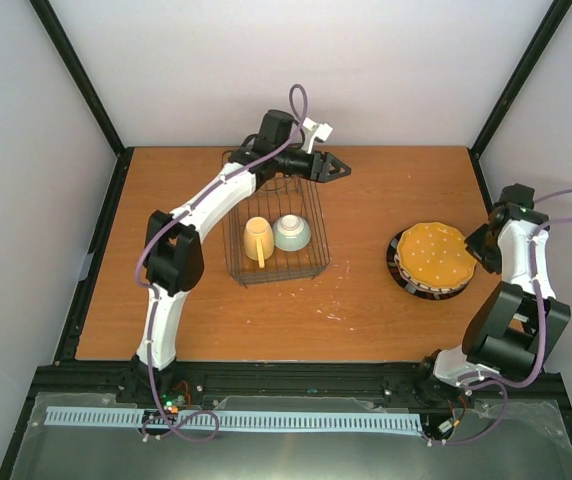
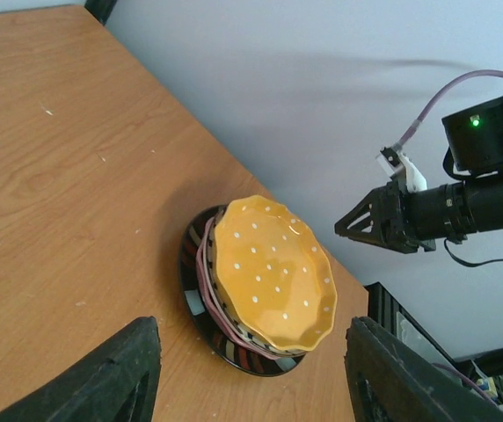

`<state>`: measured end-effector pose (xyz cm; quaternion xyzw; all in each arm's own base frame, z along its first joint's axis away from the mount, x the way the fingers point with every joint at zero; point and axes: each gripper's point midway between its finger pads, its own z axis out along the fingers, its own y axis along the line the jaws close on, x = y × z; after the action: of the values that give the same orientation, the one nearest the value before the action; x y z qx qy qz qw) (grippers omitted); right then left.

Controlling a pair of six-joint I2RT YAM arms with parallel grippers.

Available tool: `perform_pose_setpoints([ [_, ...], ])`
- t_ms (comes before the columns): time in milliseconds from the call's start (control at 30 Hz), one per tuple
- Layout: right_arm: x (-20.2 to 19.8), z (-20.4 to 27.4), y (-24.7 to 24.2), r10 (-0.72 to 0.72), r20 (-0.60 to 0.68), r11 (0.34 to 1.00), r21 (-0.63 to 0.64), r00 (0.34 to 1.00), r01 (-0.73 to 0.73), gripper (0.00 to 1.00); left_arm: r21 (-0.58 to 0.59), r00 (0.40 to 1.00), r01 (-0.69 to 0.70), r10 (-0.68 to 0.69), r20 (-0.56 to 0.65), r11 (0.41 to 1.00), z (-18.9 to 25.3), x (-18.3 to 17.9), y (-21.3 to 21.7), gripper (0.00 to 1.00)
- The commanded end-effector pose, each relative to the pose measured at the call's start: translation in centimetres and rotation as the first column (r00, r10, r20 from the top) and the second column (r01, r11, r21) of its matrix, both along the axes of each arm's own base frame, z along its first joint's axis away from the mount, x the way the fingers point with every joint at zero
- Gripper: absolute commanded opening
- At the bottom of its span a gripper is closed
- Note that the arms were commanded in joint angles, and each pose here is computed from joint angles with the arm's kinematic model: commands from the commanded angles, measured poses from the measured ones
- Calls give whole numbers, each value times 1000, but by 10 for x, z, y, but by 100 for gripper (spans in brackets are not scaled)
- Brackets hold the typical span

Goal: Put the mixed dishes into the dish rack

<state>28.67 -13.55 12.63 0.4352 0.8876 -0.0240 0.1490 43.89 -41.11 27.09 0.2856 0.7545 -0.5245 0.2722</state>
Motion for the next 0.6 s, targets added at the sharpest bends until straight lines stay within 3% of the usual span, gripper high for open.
perform_pose_setpoints([
  [0,-23,-4,-17,-80,-55,996,-30,995,78,33,-5,999,18,-18,50,1000,16,-8,-2,59],
  [567,-12,-46,-5,-78,-99,991,100,992,88,31,55,997,-29,25,72,998,6,-4,7,61],
])
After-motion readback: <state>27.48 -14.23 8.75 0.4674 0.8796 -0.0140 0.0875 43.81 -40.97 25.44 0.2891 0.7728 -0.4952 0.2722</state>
